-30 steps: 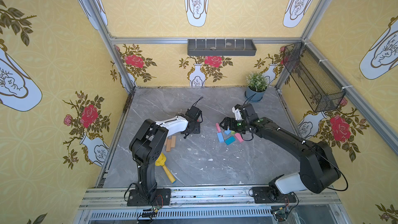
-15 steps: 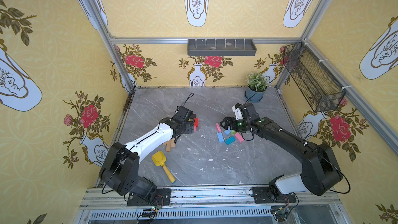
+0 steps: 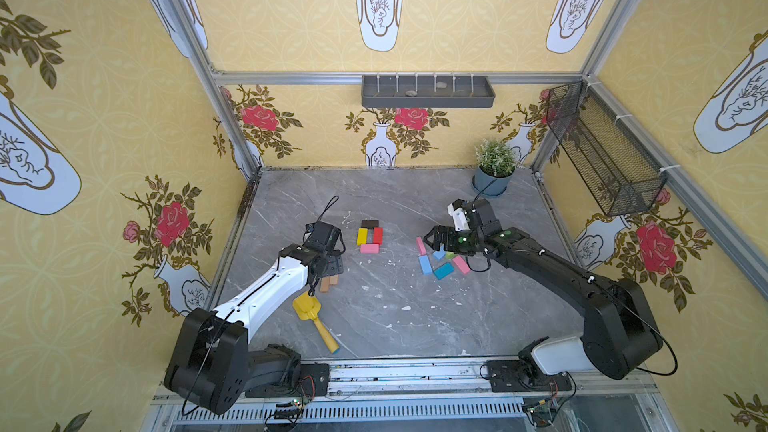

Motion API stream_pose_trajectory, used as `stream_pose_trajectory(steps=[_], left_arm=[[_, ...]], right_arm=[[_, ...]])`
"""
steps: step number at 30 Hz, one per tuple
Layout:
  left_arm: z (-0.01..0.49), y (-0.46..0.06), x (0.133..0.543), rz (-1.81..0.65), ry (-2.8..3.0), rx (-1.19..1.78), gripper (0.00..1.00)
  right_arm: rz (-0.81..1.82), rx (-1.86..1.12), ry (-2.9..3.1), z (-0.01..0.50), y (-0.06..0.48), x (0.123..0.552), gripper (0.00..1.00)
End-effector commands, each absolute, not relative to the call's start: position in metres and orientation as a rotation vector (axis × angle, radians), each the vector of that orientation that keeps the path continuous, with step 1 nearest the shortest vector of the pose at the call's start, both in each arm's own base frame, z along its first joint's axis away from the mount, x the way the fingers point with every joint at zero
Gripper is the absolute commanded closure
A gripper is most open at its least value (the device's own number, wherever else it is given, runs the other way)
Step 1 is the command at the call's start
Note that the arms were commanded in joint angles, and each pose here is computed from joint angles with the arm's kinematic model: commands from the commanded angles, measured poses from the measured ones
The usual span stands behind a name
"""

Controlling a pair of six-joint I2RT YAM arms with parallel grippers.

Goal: Assemble the number 8 with building blocks
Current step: Pick up the building block from the center of the board.

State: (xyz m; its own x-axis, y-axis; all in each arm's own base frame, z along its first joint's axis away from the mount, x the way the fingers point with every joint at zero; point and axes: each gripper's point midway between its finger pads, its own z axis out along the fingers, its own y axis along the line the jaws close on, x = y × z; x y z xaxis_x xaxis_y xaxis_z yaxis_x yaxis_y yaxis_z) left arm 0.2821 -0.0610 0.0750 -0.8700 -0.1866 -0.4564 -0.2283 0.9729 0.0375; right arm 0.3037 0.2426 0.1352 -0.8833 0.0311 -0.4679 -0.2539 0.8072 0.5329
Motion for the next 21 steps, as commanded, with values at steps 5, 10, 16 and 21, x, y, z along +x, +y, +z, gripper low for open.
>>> stream_pose_trajectory(steps=[5,10,16,21], left_arm=[[0.056,-0.052,0.298,0.138,2.674,-0.335,0.2],[0.046,-0.053,0.31,0.133,2.69,-0.329,0.23],[0.034,-0.054,0.318,0.122,2.715,-0.332,0.31],[0.028,-0.052,0.32,0.123,2.728,-0.335,0.41]], right_arm=[[0.846,-0.189,2.501,0.138,0.244,0.304,0.02],[0.841,-0.186,2.504,0.136,0.243,0.304,0.02],[0.84,-0.184,2.51,0.135,0.244,0.305,0.02],[0.837,-0.182,2.513,0.133,0.243,0.305,0.02]])
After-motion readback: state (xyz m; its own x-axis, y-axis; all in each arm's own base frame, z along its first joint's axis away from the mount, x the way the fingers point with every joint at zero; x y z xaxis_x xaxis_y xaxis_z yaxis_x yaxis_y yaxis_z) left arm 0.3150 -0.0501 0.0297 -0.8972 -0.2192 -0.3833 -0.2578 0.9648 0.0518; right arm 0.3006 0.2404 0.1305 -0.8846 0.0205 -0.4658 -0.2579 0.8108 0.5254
